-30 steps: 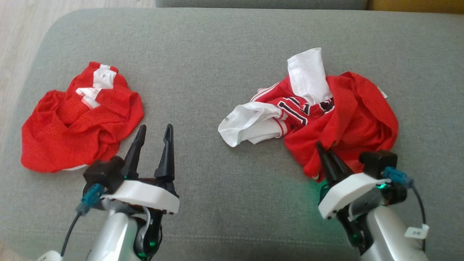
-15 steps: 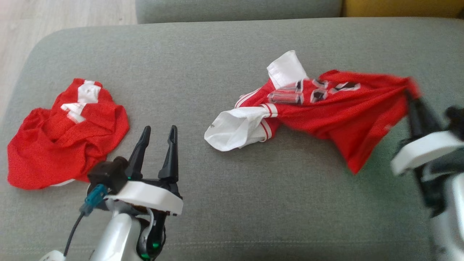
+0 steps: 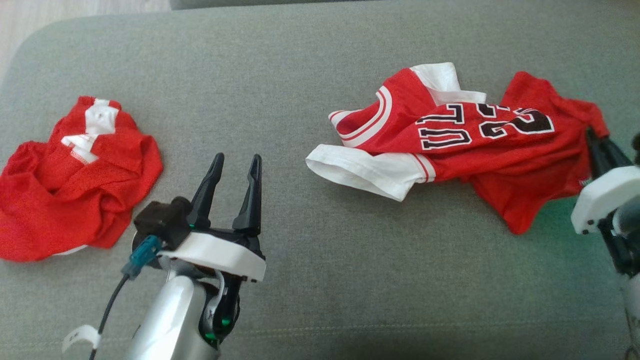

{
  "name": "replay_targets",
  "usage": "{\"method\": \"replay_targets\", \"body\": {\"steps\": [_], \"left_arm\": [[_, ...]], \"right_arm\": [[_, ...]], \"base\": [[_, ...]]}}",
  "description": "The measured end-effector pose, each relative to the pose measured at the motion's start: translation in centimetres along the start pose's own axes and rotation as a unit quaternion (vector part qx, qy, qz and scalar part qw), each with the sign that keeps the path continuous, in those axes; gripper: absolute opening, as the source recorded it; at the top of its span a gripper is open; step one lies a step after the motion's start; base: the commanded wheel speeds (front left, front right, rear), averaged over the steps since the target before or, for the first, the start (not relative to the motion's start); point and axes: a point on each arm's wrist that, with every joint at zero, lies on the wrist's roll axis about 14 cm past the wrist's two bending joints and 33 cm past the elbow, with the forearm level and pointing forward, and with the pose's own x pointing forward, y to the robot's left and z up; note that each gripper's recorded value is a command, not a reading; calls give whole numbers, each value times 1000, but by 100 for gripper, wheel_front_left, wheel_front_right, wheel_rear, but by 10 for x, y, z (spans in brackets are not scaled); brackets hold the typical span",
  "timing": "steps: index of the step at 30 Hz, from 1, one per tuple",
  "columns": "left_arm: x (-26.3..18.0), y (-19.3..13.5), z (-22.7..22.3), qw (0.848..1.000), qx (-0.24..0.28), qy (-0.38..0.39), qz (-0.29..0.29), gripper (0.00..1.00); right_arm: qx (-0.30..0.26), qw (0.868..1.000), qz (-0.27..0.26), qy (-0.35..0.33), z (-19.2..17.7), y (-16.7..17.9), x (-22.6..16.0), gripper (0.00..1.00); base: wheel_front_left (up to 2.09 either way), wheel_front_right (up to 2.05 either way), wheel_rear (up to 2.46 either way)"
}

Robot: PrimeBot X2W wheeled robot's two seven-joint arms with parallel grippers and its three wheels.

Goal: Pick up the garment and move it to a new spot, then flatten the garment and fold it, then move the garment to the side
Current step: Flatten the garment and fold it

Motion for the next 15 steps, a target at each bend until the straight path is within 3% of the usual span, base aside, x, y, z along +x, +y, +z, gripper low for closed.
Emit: {"method": "replay_targets", "body": {"steps": [1,2,10,15], "left_arm": [[1,0,-1,1000,0,2,-1,100],[1,-1,-3,1000,0,5,-3,100],[3,-7,-6,1000,0,8,-11,100],[4,-13,0,1000,1,0,-19,100]], "right_arm": [[-5,1000,2,5,-3,0,2,46],[-6,1000,1,8,-6,-1,4,100],[-5,1000,-19,7,-12,-16,7,100],[19,998,-49,-33,3,-30,-4,100]], "base": [[0,0,0],[0,0,0],[0,0,0],[0,0,0]]}}
